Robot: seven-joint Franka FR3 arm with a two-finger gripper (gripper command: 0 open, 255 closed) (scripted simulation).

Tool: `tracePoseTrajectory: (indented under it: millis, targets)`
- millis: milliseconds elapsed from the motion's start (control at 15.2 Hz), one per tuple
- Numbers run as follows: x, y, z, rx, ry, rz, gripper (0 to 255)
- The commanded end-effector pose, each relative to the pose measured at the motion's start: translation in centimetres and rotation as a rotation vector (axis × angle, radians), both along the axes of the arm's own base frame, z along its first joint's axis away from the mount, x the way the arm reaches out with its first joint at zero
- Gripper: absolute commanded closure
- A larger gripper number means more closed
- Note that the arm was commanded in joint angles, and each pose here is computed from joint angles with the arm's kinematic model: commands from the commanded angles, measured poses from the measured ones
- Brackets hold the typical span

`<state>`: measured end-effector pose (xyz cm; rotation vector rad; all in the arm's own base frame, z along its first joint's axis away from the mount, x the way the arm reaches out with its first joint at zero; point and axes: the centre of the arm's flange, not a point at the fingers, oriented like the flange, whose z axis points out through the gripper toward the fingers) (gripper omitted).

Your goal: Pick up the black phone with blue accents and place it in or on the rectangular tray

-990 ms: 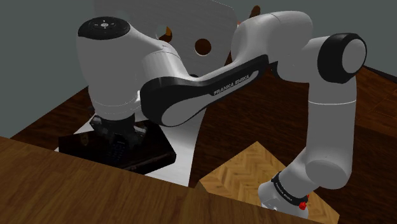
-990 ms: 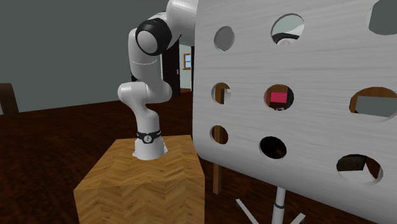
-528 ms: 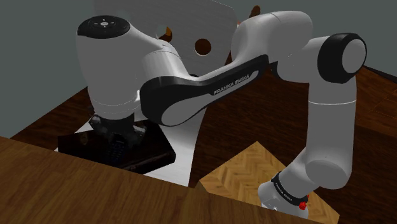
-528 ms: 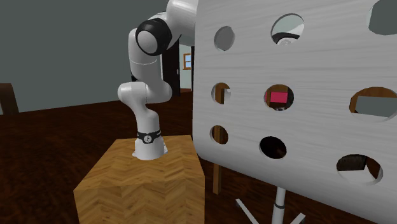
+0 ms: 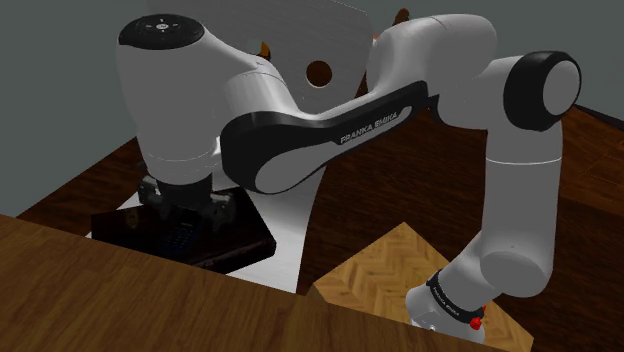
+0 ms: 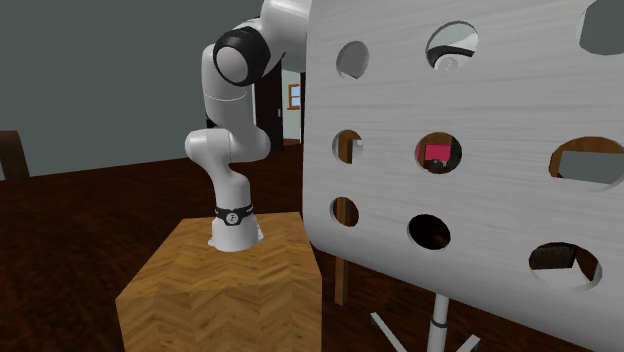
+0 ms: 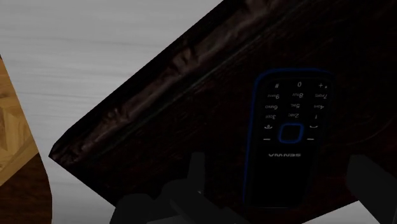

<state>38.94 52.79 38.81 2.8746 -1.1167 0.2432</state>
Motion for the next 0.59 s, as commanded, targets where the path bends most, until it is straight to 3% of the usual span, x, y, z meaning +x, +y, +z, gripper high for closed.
tracePoseTrajectory:
  millis: [0,528]
  targets:
    - [-0.2,0.3,2.3,0.000,0.000,0.000,0]
    - [-0.4,0.4,3.4,0.000,0.000,0.000,0]
